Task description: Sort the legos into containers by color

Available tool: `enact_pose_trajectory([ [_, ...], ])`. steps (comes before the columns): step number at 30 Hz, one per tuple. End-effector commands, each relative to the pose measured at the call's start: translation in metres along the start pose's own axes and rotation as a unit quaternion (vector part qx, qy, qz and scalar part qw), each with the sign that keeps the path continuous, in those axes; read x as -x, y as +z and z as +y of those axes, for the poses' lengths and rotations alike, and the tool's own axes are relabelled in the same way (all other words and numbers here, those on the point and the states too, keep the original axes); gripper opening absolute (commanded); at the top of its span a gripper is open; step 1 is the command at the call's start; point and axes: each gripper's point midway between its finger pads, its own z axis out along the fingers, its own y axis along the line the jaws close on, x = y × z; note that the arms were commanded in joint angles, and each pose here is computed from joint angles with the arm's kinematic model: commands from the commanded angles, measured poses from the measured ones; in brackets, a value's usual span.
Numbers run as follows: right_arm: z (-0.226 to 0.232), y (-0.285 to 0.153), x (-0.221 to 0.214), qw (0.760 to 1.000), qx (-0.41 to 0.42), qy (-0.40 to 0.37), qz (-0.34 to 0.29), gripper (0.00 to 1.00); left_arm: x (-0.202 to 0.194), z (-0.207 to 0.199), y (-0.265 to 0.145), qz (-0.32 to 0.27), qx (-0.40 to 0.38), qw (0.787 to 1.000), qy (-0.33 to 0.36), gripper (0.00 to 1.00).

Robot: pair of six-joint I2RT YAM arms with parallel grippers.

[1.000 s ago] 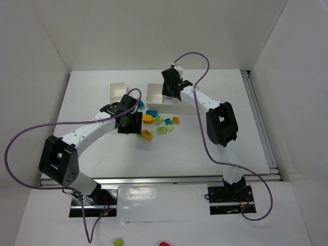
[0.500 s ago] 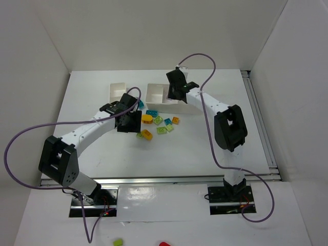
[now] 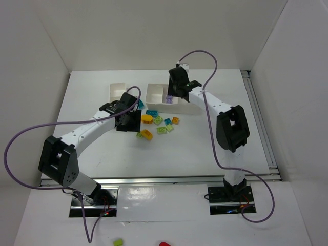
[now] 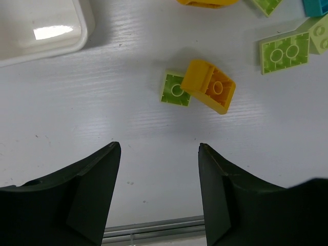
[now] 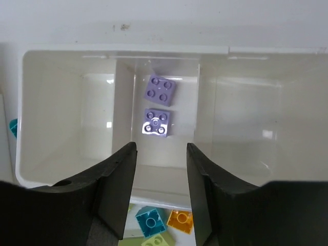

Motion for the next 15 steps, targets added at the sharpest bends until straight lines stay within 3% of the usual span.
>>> enact_pose_trajectory([
  [1, 0.028, -0.042, 0.019, 0.996, 0.077, -0.027, -0.042, 0.52, 0.016, 0.003, -0.020, -0.032, 0.008, 0.999, 0.007, 0.72],
  [3, 0.041, -0.054, -0.013, 0.991, 0.120, -0.060, -0.030, 0.57, 0.018, 0.010, -0.024, -0.036, 0.016, 0.999, -0.005, 0.72],
  [4, 0.051, -0.073, -0.015, 0.984, 0.158, -0.080, -0.033, 0.66, 0.023, 0.017, -0.029, -0.047, 0.018, 0.998, -0.023, 0.72],
  [9, 0.079, -0.106, -0.105, 0.950, 0.259, -0.170, 0.048, 0.88, 0.031, 0.042, -0.044, -0.070, 0.016, 0.993, -0.088, 0.73],
  [11, 0.091, -0.115, -0.126, 0.934, 0.288, -0.198, 0.073, 0.93, 0.036, 0.051, -0.051, -0.086, 0.014, 0.990, -0.112, 0.74],
  [15, 0.111, -0.114, -0.161, 0.918, 0.307, -0.227, 0.110, 0.94, 0.038, 0.058, -0.053, -0.092, 0.011, 0.988, -0.125, 0.74],
])
